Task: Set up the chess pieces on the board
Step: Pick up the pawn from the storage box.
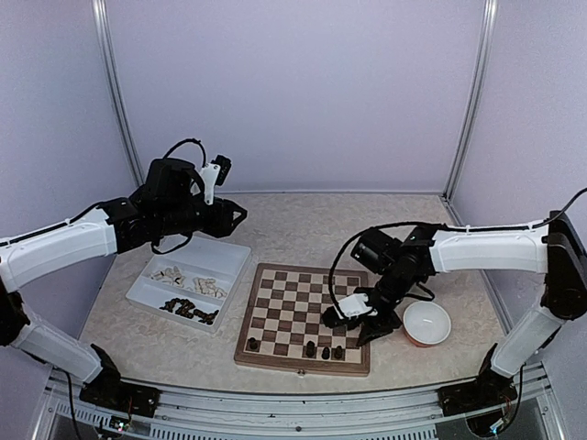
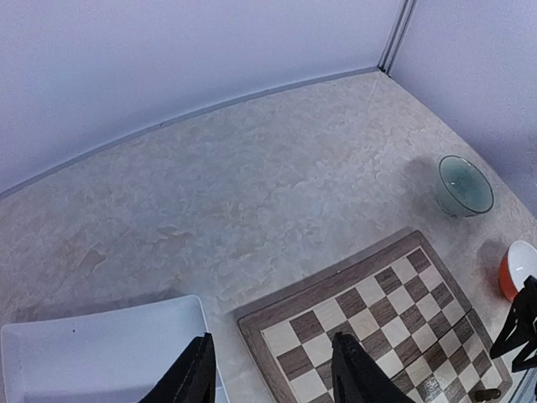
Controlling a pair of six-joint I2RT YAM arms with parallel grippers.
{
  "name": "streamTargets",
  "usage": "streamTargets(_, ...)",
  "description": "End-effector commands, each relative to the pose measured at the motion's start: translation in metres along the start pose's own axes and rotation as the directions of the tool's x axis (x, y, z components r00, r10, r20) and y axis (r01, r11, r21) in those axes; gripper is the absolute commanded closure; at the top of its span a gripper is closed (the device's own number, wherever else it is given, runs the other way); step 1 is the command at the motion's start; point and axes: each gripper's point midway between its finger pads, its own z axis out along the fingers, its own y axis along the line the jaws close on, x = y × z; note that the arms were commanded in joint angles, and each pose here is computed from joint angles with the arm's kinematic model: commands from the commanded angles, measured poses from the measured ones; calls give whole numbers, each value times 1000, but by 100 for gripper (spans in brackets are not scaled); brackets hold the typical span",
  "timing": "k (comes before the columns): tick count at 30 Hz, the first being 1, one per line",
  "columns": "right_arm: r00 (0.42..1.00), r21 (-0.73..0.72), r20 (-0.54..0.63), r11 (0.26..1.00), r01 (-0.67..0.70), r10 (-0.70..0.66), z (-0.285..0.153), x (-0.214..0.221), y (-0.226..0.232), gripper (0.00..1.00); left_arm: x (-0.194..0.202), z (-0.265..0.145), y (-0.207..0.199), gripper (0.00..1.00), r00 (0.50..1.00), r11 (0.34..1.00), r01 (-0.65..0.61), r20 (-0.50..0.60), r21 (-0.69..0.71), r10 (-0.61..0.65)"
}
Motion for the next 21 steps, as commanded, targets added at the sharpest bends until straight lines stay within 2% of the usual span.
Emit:
streamTargets(1, 999, 89, 28, 996, -17, 15, -52, 5, -6, 54, 33, -9, 24, 53, 978, 968, 126, -134, -216, -157)
streamTargets(4, 994, 240, 100, 969, -62, 39, -101, 4, -39, 51, 77, -29, 45, 53, 921, 907, 230, -222, -354, -320)
streamTargets(7, 970, 435, 224, 881, -185, 93, -154, 3, -86, 44, 120, -51, 58, 53, 835, 827, 314, -279, -467, -475)
streamTargets(9, 926, 512, 340, 793, -330, 166, -182, 8, -117, 28, 143, -61, 60, 54, 789, 795, 331, -313, -508, -528)
streamTargets(11, 889, 491, 405, 770, -408, 212, -193, 17, -129, 3, 164, -70, 65, 54, 749, 771, 324, -349, -548, -563)
streamTargets(14, 848, 402, 484, 805, -437, 218, -197, 17, -126, 1, 196, -76, 76, 57, 683, 749, 297, -417, -593, -600)
streamTargets(18, 841, 354, 506, 842, -408, 195, -192, 11, -116, 2, 220, -82, 95, 60, 618, 712, 271, -450, -648, -645)
streamTargets(21, 838, 308, 511, 870, -386, 191, -183, 8, -110, 18, 227, -86, 114, 61, 604, 693, 221, -462, -686, -650)
